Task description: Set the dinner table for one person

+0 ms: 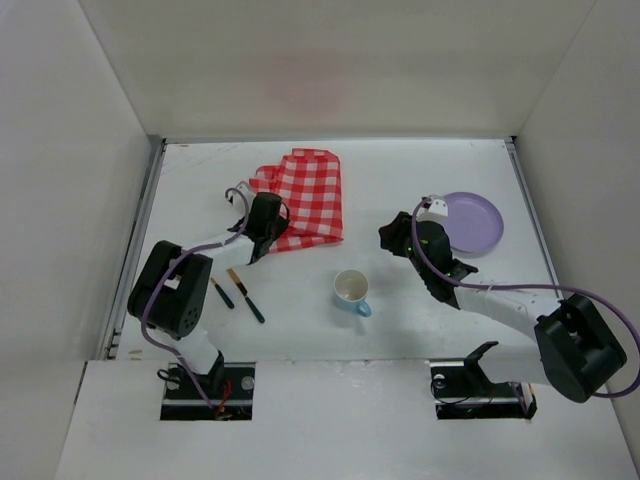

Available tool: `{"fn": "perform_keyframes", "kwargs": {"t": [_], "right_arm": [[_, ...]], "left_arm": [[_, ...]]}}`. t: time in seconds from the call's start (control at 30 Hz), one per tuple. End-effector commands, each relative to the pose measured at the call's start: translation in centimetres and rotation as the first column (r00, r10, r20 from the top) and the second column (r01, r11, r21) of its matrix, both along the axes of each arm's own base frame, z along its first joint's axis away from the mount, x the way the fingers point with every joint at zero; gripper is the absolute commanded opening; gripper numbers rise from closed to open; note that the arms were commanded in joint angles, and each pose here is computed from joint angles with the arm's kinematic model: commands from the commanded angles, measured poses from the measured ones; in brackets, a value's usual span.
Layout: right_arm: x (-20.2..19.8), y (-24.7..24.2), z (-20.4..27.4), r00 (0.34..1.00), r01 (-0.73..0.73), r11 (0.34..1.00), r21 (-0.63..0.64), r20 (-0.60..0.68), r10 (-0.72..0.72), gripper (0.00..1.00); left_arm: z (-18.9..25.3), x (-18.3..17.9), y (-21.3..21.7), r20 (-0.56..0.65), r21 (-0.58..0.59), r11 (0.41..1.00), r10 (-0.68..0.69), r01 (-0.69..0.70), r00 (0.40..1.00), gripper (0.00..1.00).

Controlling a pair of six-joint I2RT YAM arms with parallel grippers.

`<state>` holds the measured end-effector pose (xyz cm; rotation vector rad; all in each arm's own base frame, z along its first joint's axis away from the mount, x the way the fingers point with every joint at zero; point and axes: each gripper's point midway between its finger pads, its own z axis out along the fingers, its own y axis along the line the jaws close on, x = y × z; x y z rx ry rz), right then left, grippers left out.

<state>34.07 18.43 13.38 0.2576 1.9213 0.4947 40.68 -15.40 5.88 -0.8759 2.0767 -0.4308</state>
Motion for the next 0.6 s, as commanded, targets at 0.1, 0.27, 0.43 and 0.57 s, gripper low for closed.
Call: {"fn": "perform_keyframes", "kwargs": {"t": [0.1, 0.27, 0.43, 0.57], "right_arm": [[0.7, -0.4, 2.9, 0.996, 0.034, 0.998, 0.045, 0.085, -0.038, 0.54], [0.5, -4.0, 2.9, 0.974, 0.201, 0.973, 0.111, 0.084, -0.211, 0.54], [-0.6, -8.2, 3.2, 0.918, 0.367, 0.901, 0.232, 0.065, -0.391, 0.55], [-1.8, -11.7, 3.5, 0.86, 0.474, 0.838, 0.27, 0.062, -0.507, 0.54]], "left_arm": [[14.3, 2.5, -6.4, 0.346, 0.111, 0.987, -0.149, 0.117, 0.926, 0.02], [17.9, 0.8, -16.7, 0.399, 0.296, 0.886, -0.455, 0.358, 0.796, 0.04], [15.3, -2.4, -24.5, 0.357, 0.477, 0.697, -0.711, 0.536, 0.606, 0.06], [13.5, -4.5, -28.2, 0.324, 0.557, 0.584, -0.807, 0.59, 0.493, 0.11]]}}
